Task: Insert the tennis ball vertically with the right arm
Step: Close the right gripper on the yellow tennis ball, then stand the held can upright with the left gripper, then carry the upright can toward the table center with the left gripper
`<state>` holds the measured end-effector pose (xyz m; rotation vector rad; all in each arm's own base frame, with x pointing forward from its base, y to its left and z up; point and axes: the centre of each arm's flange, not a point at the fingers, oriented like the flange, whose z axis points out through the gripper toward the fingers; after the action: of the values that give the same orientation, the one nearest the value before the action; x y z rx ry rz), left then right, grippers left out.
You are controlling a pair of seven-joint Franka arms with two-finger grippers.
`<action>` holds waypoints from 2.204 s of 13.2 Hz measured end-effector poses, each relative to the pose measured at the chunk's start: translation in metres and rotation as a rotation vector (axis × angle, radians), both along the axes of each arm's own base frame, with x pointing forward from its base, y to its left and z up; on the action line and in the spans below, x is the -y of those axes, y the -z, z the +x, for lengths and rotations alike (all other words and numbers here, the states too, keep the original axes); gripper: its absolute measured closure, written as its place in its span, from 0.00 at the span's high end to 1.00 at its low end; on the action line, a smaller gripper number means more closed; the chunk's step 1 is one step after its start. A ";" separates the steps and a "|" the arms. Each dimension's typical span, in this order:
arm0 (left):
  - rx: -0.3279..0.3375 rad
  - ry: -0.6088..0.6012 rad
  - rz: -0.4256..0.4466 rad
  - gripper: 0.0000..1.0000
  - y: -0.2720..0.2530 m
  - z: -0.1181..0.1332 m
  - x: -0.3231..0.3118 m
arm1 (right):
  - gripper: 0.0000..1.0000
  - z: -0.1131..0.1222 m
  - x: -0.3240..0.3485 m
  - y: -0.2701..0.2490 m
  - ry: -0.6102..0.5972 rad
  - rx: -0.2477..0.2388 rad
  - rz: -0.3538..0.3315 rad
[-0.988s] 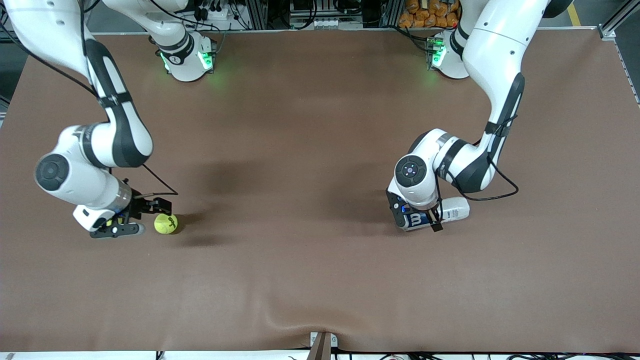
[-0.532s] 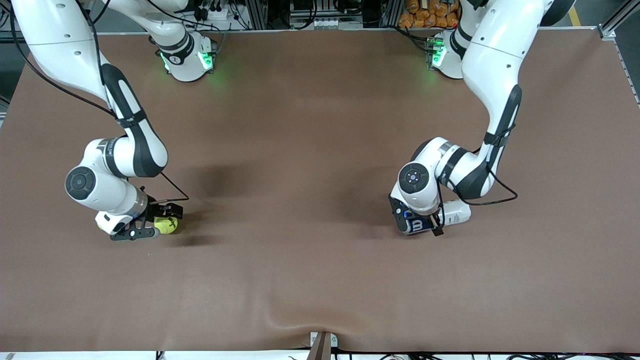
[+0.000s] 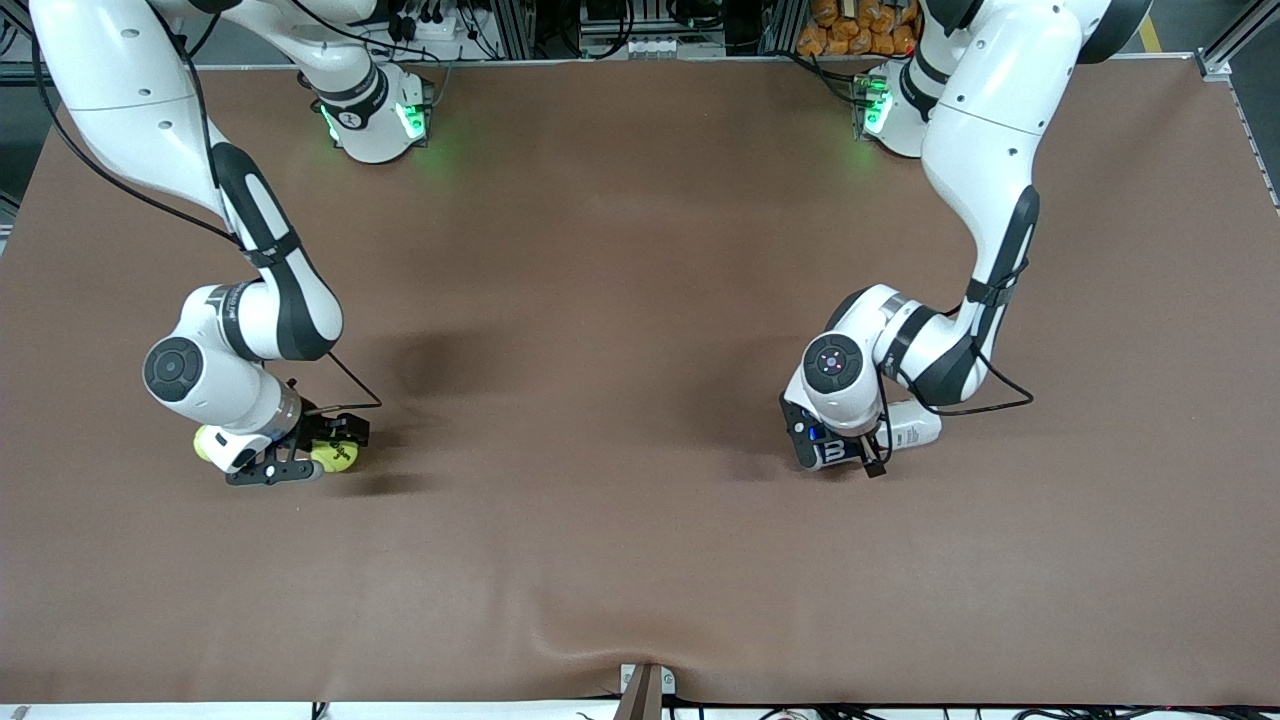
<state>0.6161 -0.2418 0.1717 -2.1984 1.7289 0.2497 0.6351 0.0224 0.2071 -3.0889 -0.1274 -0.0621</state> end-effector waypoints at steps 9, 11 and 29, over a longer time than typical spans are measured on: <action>0.007 0.003 -0.006 0.74 0.001 0.000 -0.002 | 1.00 0.002 0.003 0.018 0.008 0.031 -0.002; 0.007 0.004 -0.006 0.69 0.000 0.000 -0.002 | 1.00 0.002 0.005 0.022 0.013 0.037 -0.003; 0.050 -0.275 -0.378 0.63 -0.097 0.003 0.088 | 0.68 0.013 0.009 -0.007 0.068 0.073 -0.002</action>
<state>0.6187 -0.3301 0.2686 -2.6892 1.5433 -0.0766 0.6483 0.0135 0.2144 -3.0930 -0.0245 -0.1769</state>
